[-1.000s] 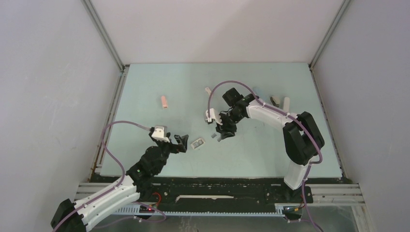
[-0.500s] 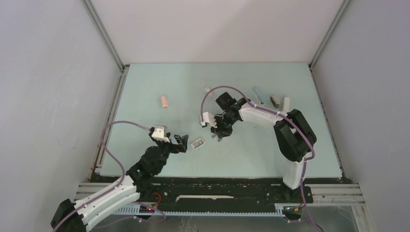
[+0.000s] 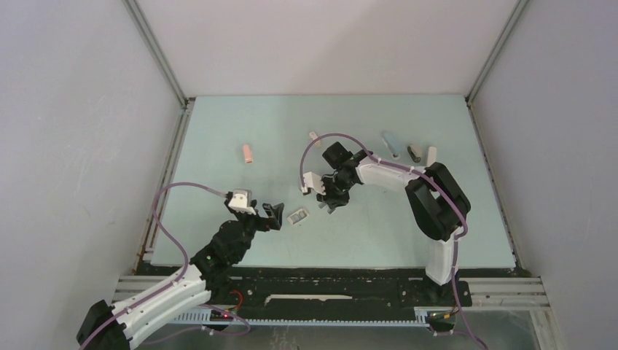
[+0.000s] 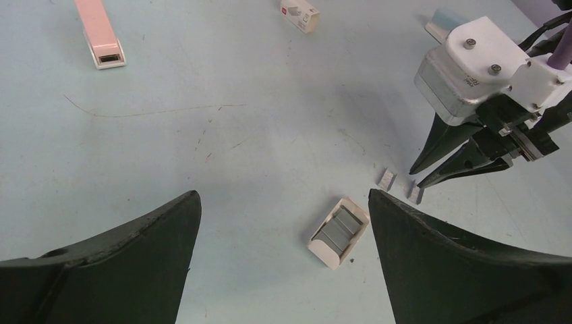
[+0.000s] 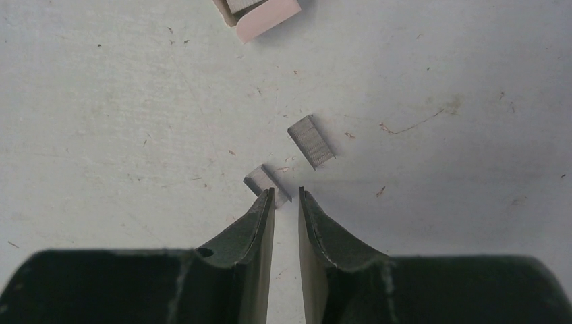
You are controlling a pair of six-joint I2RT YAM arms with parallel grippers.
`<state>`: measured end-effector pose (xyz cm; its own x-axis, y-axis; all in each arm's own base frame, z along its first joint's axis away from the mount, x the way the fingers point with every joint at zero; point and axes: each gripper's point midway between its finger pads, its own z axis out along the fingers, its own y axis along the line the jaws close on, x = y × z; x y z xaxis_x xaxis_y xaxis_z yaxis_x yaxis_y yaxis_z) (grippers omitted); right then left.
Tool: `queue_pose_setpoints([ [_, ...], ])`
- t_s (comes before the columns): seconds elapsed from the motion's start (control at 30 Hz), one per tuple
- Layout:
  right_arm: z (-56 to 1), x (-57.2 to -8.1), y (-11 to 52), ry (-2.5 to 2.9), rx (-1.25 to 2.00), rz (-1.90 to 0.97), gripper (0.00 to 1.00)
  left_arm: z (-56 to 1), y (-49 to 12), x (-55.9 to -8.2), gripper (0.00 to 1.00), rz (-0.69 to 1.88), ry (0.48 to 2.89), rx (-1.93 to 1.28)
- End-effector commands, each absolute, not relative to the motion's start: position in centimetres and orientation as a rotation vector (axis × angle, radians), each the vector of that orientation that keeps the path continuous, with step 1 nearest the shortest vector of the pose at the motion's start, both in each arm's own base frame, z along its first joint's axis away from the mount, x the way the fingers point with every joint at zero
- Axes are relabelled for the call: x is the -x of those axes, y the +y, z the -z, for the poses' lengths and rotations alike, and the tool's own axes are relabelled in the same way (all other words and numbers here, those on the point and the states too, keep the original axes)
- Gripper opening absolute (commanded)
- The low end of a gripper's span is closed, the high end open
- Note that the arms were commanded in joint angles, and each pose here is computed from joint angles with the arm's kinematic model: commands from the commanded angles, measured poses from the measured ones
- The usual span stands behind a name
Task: Unload the staples from the stapler
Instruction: Pick up the staple from the center of the board.
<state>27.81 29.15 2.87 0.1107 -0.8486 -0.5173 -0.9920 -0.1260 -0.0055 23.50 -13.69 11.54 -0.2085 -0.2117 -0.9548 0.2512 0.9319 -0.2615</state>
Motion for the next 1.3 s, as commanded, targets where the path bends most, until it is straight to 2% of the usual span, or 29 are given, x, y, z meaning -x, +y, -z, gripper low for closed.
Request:
queue_pose_setpoints([
  [0.0, -3.2, -28.5, 29.7, 1.771, 2.043, -0.545, 0.27, -12.8, -13.4, -24.0, 1.00, 0.420, 1.687, 0.009],
  [0.73, -2.2, -28.1, 29.6, 1.782, 2.090, -0.546, 0.26, -12.7, -13.4, -24.1, 1.00, 0.419, 1.691, 0.006],
  [1.27, -1.8, -26.6, 29.1, 1.804, 2.188, -0.589, 0.07, -12.8, -13.2, -24.0, 1.00, 0.421, 1.683, 0.017],
])
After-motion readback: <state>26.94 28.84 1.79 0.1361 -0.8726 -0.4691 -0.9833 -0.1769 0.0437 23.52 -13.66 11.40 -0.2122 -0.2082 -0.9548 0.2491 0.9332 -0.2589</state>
